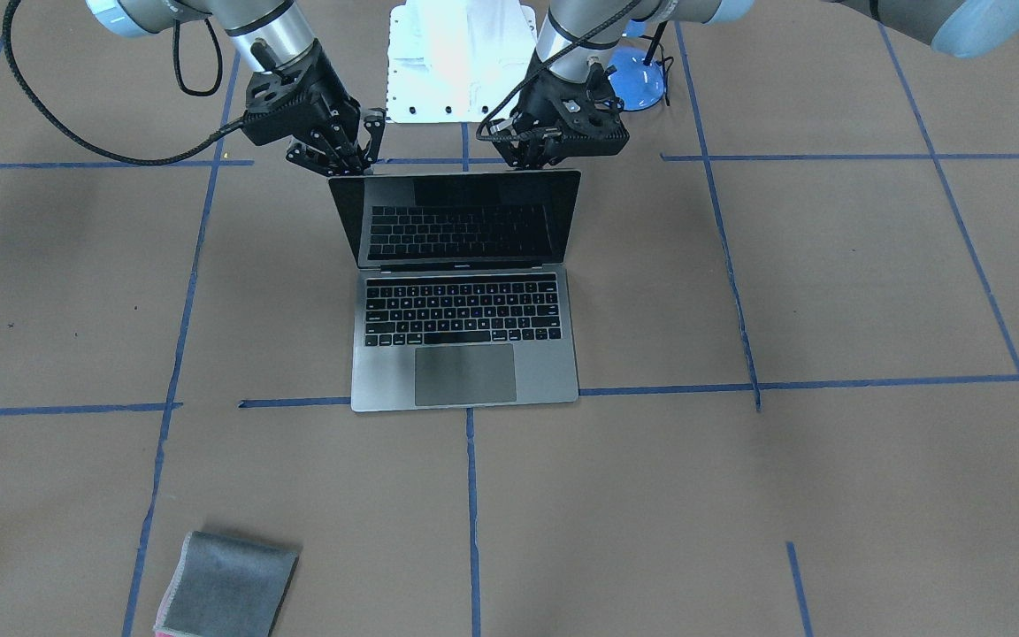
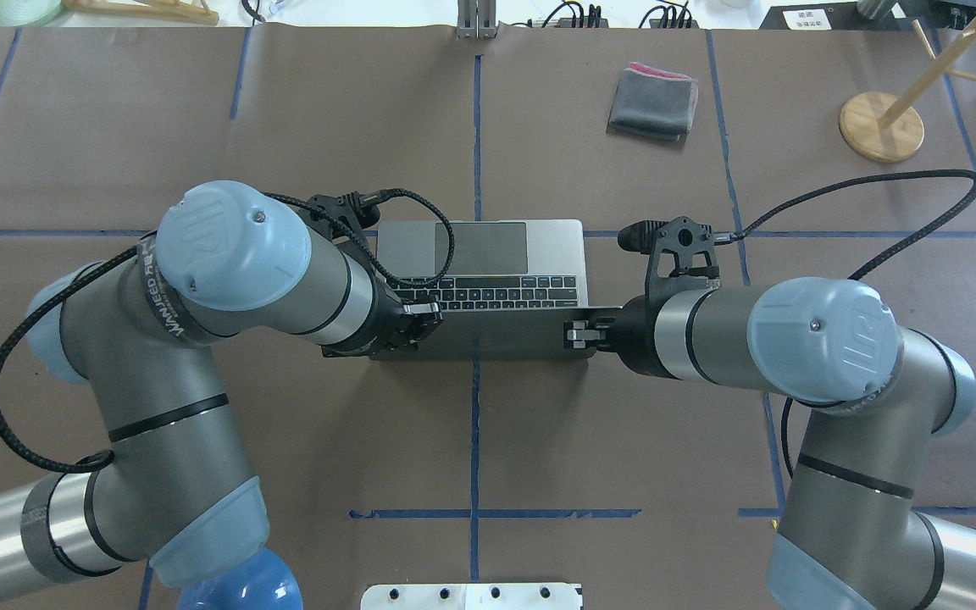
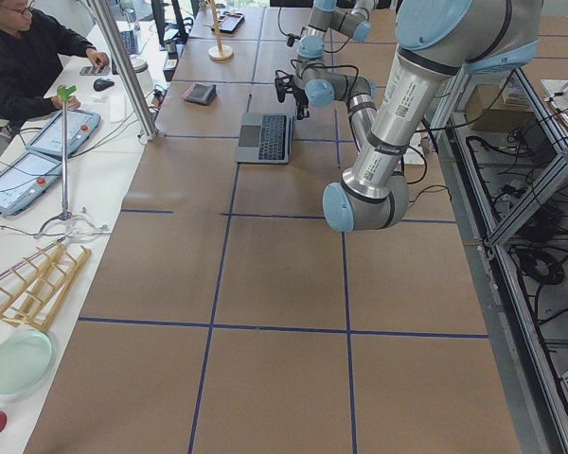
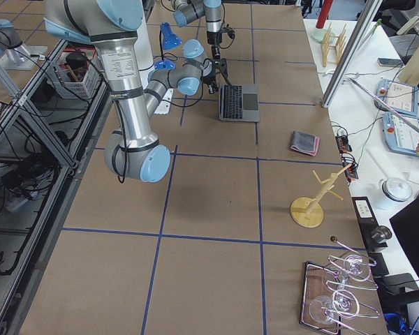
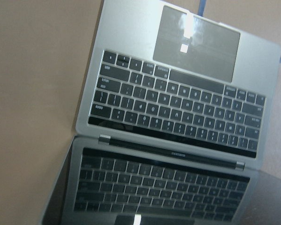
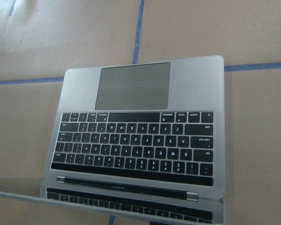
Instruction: Close laptop
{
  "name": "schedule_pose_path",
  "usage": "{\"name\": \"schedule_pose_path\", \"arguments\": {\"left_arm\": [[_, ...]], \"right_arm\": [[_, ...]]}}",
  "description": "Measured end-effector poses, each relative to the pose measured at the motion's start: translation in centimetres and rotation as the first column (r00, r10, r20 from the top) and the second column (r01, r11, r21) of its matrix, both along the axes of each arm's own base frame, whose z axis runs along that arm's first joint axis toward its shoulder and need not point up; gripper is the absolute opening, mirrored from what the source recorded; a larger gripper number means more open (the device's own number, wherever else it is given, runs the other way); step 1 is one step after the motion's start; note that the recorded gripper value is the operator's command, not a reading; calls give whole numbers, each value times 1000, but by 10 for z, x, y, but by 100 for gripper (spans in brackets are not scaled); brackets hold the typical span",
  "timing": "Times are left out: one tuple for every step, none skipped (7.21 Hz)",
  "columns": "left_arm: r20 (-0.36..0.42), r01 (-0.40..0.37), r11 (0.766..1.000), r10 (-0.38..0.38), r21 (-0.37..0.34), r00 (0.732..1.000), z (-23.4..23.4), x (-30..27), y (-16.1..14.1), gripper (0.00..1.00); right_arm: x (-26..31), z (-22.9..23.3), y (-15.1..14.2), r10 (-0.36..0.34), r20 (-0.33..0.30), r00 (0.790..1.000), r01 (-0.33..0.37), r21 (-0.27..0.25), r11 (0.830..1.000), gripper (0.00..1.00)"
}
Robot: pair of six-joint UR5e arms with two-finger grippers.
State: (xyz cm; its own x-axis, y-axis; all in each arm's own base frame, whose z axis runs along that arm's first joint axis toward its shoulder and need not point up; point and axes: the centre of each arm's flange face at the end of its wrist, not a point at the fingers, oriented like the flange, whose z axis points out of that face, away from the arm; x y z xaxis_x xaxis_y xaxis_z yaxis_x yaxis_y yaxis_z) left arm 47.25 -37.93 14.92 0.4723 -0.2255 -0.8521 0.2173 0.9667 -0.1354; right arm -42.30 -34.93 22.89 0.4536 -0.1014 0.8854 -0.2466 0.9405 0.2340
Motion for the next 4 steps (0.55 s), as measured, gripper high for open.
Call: {"name": "schedule_pose_path", "arguments": {"left_arm": [[9,10,1000,-10,5,1000,0,4,-13,1],[23,16,1000,-17,16,1000,2,7,-27,1],[33,24,999,-25,27,999,8,8,-41,1],[35,33,999,-35,38,999,17,13,-57,0]], "right_arm": [[-5,2,-19,22,-13,1000,-23,-7,1000,0],[-19,3,-40,38,-28,999,-38,-18,999,0],[-33,4,-57,49,-45,998,-50,-26,998,0],[-41,8,-71,57,-63,996,-60,-32,998,0]]}}
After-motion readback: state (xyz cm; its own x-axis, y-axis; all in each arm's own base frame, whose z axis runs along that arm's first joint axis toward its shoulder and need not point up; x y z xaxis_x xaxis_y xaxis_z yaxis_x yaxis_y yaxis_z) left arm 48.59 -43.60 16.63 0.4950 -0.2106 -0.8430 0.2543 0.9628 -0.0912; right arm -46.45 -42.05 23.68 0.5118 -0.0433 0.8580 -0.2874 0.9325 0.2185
